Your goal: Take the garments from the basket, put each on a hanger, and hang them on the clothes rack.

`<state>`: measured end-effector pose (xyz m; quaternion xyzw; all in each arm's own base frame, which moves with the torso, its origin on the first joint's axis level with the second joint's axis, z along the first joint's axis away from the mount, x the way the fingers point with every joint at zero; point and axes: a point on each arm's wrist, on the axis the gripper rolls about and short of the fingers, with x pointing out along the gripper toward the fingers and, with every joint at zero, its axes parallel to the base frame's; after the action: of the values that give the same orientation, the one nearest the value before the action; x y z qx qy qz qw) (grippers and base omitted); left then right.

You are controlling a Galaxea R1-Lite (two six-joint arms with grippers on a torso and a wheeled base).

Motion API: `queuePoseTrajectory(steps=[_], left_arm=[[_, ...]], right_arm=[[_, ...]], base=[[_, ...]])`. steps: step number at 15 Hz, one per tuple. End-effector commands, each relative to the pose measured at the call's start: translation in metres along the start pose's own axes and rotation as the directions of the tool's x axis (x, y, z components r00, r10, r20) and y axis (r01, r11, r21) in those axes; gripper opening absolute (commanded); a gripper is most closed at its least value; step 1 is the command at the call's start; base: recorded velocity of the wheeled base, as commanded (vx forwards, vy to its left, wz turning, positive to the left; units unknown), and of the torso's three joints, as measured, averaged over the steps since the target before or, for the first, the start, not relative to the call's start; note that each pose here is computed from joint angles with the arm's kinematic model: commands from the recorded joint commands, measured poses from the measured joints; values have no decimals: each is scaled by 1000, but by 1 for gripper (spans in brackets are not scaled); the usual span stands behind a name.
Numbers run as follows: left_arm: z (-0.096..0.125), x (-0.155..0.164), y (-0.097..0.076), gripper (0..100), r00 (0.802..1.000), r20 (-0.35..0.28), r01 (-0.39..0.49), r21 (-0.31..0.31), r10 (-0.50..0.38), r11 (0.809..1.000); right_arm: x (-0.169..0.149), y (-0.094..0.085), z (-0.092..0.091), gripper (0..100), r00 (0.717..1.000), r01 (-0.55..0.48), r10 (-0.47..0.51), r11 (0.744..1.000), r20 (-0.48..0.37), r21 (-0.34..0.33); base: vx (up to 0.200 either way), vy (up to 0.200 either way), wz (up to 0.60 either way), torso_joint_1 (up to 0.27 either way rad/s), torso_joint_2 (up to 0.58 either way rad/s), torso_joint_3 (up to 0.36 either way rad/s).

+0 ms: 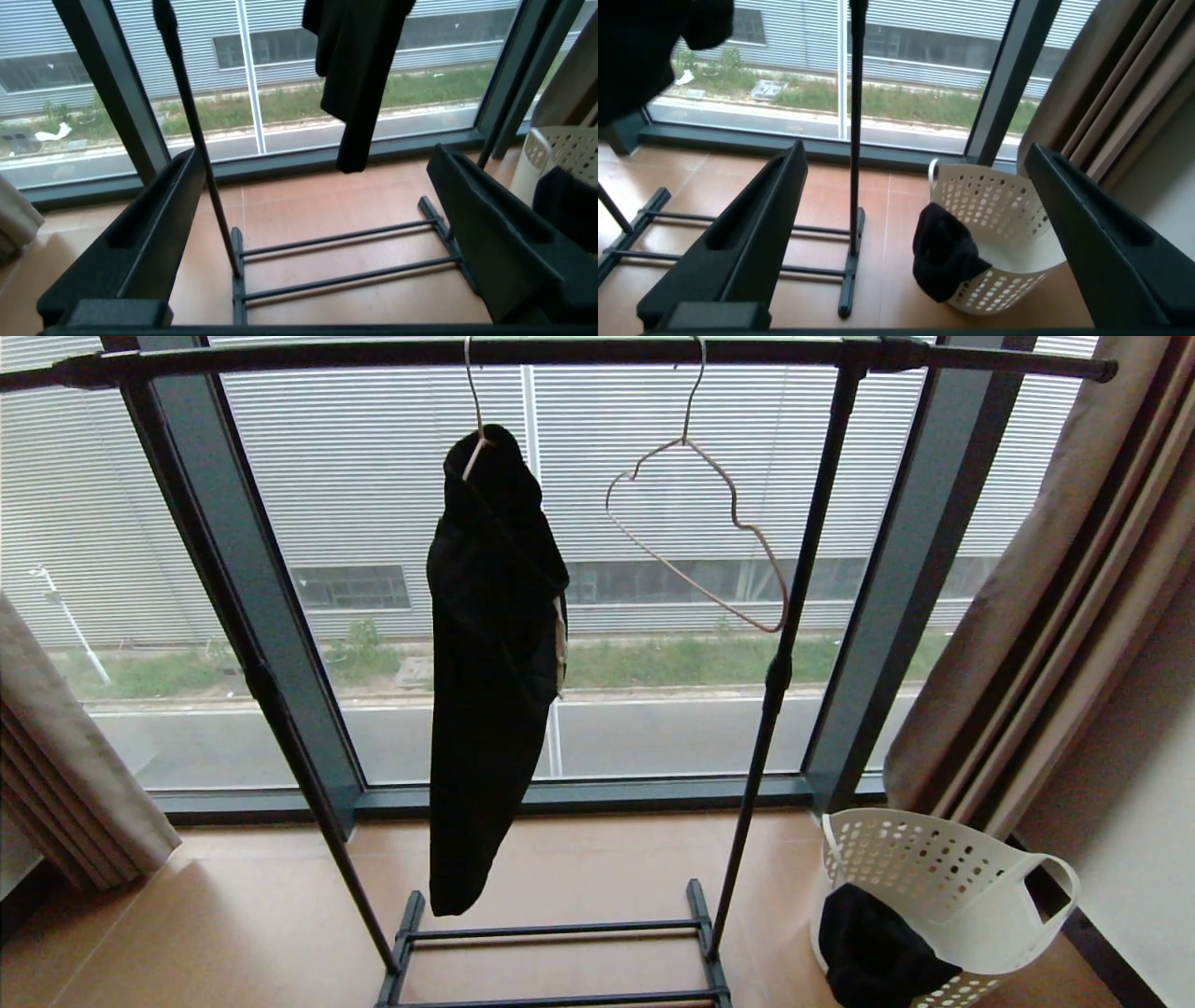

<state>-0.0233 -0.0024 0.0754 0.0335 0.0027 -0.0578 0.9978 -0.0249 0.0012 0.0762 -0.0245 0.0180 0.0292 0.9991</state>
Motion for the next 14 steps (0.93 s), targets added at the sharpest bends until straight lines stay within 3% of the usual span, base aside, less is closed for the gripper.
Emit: queuePoseTrajectory(steps=[1,6,14], left_arm=[[0,0,0,100,1000,0,0,0,0,1000],[0,0,0,100,1000,0,0,0,0,1000],[0,0,0,100,1000,0,0,0,0,1000]], right_arm=[[0,0,0,100,1000,-1,1,1000,-1,-1],[0,0,0,100,1000,-1,1,1000,-1,-1],[0,0,0,100,1000,-1,1,1000,1,-1]], base=[[0,0,0,-154,486,339],[0,0,0,-50,170,116],[0,0,-600,0,8,7]])
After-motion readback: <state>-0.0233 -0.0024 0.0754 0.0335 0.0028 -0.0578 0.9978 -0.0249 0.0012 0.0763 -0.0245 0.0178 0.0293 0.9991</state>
